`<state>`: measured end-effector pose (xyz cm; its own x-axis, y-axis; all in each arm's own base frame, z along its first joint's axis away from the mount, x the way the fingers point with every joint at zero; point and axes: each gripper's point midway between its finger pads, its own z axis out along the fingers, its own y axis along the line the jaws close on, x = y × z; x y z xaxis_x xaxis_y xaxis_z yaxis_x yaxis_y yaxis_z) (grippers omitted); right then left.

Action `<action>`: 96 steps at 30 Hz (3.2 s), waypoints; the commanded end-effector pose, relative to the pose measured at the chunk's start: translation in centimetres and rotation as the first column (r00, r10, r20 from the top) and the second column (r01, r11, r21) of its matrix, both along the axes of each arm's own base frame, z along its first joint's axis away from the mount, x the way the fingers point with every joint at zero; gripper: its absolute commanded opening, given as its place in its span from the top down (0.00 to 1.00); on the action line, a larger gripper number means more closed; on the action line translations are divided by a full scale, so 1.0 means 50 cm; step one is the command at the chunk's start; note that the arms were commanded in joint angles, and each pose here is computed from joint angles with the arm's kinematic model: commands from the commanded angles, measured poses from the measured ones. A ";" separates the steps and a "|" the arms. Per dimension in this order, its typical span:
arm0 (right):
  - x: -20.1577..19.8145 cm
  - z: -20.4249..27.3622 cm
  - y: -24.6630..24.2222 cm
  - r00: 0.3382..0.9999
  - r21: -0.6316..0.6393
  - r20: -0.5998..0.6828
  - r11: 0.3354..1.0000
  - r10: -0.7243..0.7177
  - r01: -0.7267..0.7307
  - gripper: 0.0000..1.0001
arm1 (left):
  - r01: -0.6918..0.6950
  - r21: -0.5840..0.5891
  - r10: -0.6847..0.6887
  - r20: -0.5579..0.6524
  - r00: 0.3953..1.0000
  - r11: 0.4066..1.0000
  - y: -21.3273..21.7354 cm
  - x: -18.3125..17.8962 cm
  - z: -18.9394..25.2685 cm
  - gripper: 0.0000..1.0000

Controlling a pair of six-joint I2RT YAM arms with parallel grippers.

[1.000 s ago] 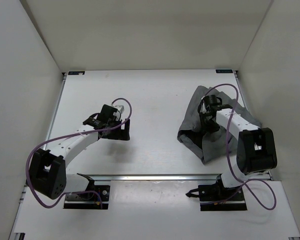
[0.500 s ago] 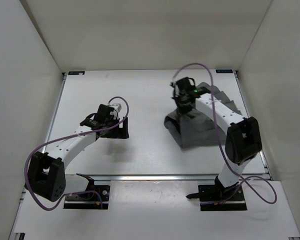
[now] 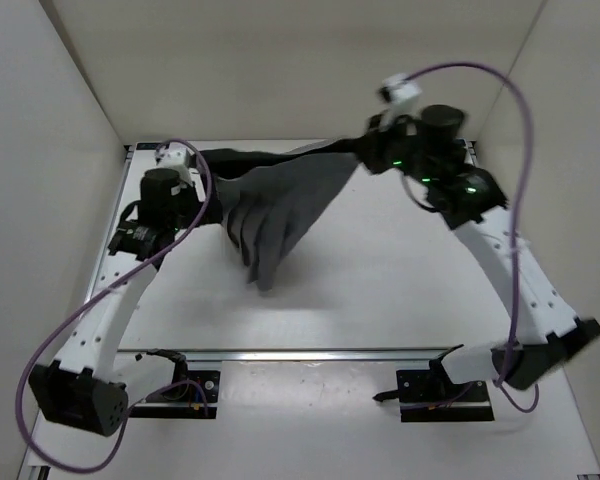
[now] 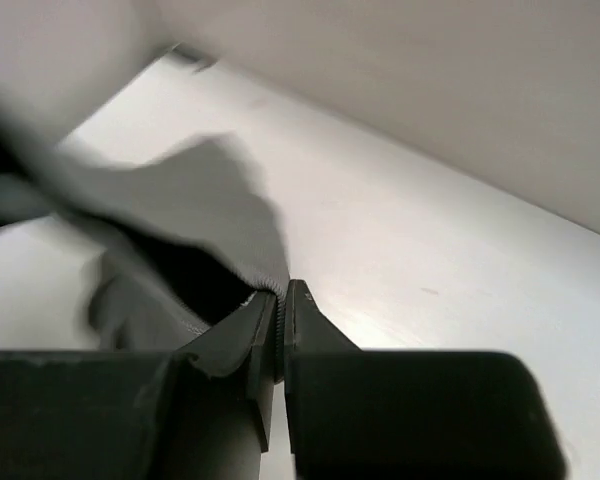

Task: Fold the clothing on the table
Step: Move the skirt to the center of the board, then flatten the skirt out

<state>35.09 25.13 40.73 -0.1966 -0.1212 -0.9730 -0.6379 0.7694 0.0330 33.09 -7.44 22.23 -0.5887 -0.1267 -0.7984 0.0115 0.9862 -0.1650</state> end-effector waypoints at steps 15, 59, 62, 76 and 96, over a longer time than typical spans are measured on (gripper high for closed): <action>-0.033 -0.633 -0.242 0.639 -0.081 -0.713 0.940 -0.287 0.332 1.00 | 0.336 -0.102 -0.337 0.010 0.942 0.936 -0.239 -0.012 -0.041 0.01; 0.034 -0.664 -0.420 0.600 0.005 -0.726 0.869 -0.337 0.495 0.24 | 0.602 -0.213 -0.625 -0.058 0.778 0.770 -0.455 0.027 -0.162 0.02; 0.033 -0.687 -0.388 0.591 0.054 -0.770 0.898 -0.241 0.437 0.29 | 0.586 -0.215 -0.608 -0.048 0.792 0.781 -0.443 0.032 -0.155 0.01; 0.070 -0.609 -0.359 0.636 0.048 -0.743 0.932 -0.207 0.360 1.00 | 0.579 -0.257 -0.608 -0.044 0.793 0.774 -0.456 0.052 -0.159 0.01; -0.104 -0.652 -0.461 0.432 -0.134 -0.802 0.830 -0.411 0.541 0.76 | 0.616 -0.271 -0.649 -0.046 0.759 0.739 -0.508 0.075 -0.165 0.02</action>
